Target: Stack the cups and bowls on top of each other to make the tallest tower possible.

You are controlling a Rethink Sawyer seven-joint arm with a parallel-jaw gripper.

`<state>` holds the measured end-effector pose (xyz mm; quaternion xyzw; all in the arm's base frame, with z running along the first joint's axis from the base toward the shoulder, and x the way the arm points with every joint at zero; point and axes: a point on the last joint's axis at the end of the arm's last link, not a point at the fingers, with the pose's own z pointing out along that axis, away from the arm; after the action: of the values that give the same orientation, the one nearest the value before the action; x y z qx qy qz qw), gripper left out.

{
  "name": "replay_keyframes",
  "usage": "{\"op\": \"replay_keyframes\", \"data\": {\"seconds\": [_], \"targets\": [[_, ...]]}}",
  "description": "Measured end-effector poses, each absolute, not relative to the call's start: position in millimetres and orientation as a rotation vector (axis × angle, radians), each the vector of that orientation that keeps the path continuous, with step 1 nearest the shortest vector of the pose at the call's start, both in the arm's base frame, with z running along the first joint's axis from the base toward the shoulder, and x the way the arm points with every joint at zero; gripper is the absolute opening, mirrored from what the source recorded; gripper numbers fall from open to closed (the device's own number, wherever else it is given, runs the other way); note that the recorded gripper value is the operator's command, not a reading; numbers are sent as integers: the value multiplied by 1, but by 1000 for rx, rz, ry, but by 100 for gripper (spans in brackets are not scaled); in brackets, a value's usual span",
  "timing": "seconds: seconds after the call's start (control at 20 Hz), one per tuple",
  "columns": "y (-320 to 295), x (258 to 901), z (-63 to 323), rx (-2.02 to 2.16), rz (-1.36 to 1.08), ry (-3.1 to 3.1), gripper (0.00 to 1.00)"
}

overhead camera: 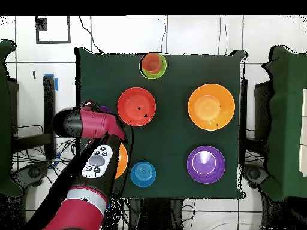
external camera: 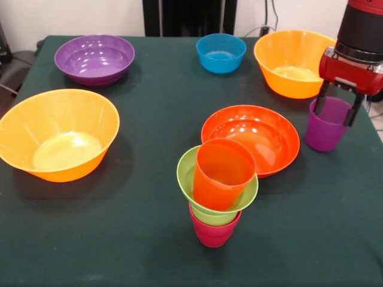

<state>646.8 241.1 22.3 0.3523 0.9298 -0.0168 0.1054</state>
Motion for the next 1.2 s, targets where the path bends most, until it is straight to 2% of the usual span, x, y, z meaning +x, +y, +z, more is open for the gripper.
{"op": "replay_keyframes", "data": {"seconds": [1.2], "targets": [[246, 630, 34, 1028, -104, 2782, 100]]}}
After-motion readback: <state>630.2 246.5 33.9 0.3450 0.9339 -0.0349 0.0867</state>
